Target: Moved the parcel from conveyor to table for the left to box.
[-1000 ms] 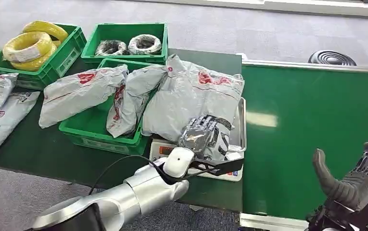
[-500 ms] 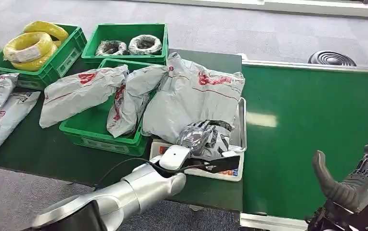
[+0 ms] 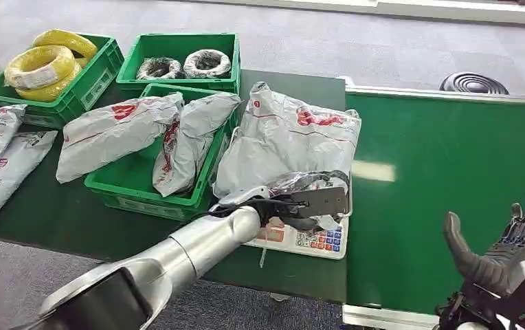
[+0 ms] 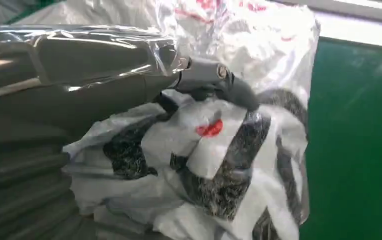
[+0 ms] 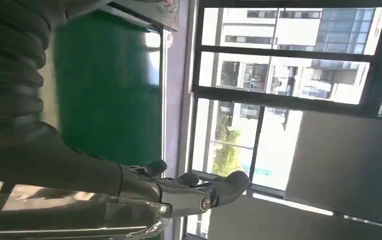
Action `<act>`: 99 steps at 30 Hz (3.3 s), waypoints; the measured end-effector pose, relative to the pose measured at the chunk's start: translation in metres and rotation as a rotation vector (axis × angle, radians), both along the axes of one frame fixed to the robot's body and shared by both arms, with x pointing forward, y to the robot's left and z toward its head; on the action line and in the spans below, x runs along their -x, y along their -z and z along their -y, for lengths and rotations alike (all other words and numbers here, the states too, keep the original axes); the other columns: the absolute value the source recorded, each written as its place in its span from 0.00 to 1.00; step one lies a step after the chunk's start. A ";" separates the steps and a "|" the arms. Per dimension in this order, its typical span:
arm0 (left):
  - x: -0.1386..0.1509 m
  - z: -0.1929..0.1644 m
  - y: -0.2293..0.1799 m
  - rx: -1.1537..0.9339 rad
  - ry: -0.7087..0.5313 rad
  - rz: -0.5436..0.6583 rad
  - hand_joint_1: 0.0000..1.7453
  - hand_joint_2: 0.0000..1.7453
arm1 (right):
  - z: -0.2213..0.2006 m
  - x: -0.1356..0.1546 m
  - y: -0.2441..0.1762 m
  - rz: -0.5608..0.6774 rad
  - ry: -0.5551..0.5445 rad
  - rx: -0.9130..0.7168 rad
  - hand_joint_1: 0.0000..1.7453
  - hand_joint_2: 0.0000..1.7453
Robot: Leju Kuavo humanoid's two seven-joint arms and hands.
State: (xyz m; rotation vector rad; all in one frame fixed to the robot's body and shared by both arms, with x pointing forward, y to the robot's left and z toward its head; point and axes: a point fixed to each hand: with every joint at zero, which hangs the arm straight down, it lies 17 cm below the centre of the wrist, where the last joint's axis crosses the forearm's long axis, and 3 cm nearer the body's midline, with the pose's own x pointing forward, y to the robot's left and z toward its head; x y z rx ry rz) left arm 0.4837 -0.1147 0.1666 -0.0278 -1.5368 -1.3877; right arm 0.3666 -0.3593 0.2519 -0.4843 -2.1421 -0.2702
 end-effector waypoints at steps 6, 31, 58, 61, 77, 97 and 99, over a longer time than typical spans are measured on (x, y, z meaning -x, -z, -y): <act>-0.001 0.012 -0.051 0.139 0.031 0.020 0.88 1.00 | 0.000 -0.005 0.006 -0.023 -0.008 0.003 0.00 1.00; -0.045 -0.051 -0.178 0.636 -0.220 0.187 1.00 1.00 | -0.001 -0.009 0.013 -0.059 -0.011 0.011 0.00 1.00; 0.099 -0.289 -0.418 1.043 -0.560 1.530 1.00 1.00 | 0.006 0.005 0.031 -0.076 0.028 -0.022 0.00 1.00; 0.107 -0.303 -0.414 1.013 -0.592 1.602 1.00 1.00 | 0.004 0.004 0.033 -0.080 0.019 -0.023 0.00 1.00; -0.004 -0.345 -0.364 0.653 -0.948 1.256 1.00 1.00 | -0.004 -0.011 0.054 -0.159 -0.012 -0.023 0.00 1.00; -0.147 -0.319 -0.188 0.156 -0.874 0.779 1.00 1.00 | -0.013 -0.026 0.053 -0.178 -0.057 0.005 0.00 1.00; -0.149 -0.321 -0.183 0.146 -0.874 0.770 1.00 1.00 | -0.013 -0.026 0.053 -0.179 -0.058 0.005 0.00 1.00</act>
